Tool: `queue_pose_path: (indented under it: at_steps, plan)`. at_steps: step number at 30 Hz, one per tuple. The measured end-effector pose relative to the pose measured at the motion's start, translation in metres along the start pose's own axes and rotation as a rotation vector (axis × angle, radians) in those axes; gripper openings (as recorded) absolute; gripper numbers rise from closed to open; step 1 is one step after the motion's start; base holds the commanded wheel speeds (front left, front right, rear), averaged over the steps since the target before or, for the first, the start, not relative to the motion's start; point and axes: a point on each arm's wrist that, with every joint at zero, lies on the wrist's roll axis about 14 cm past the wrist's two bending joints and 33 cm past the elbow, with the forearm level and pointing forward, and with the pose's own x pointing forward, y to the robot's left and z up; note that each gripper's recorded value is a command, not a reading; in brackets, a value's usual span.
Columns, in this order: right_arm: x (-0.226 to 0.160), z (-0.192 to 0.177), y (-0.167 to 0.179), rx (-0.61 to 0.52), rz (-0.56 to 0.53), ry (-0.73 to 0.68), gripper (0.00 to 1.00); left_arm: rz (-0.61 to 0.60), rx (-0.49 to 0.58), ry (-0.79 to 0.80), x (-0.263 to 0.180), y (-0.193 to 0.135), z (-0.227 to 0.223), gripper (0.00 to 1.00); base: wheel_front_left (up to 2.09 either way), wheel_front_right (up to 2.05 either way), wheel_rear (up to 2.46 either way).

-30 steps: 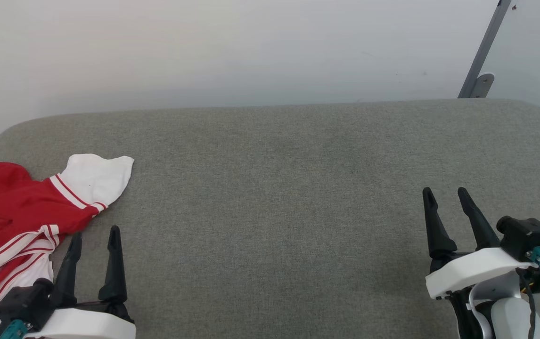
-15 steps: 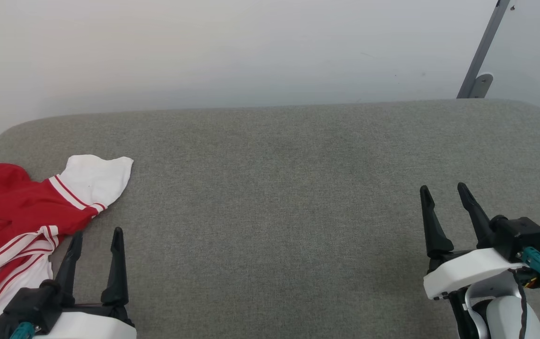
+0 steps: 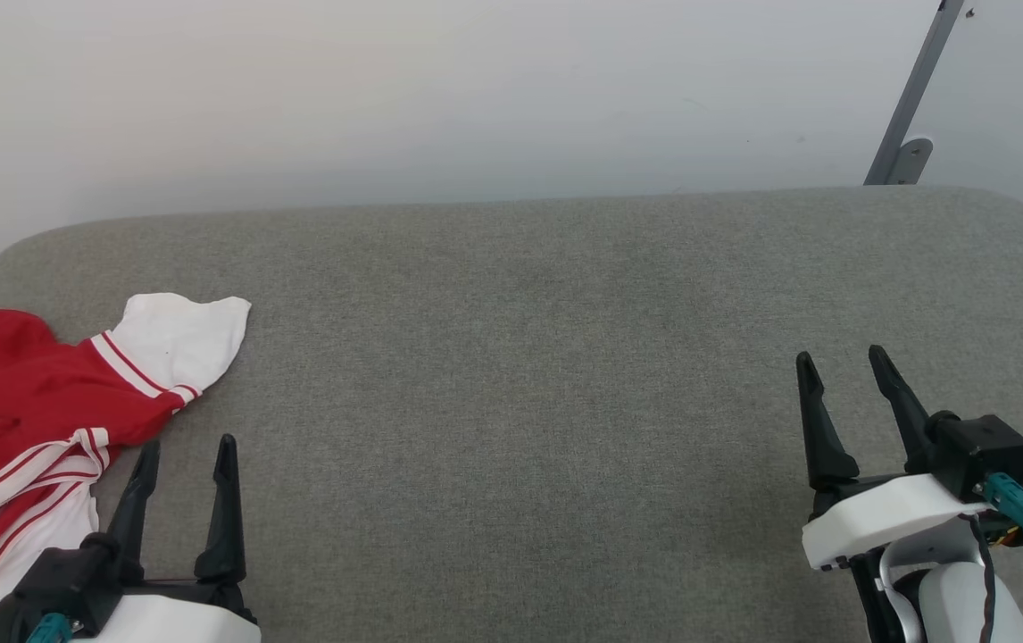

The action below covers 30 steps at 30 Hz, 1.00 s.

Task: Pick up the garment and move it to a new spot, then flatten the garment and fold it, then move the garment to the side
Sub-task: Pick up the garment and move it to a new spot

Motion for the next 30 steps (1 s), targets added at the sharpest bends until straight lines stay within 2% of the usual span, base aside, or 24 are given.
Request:
queue_pose_path:
  at_steps: [5,11,19,30]
  plan:
    - [0.0,-0.001,0.002,-0.009,0.007,-0.002,1.0,0.005,-0.009,0.008,-0.001,0.0,-0.003,1.0,0.0,0.0,0.0]
    - [0.005,-0.004,0.018,0.0,0.053,0.007,1.0,0.072,-0.008,0.013,-0.009,0.017,-0.004,1.0,0.0,0.0,0.0]
    - [0.017,-0.008,0.064,0.013,0.181,0.02,1.0,0.213,-0.022,-0.002,-0.034,0.054,0.002,1.0,0.0,0.0,0.0]
    - [0.027,-0.013,0.146,0.032,0.409,0.04,1.0,0.423,0.005,-0.028,-0.092,0.106,0.019,1.0,0.0,0.0,0.0]
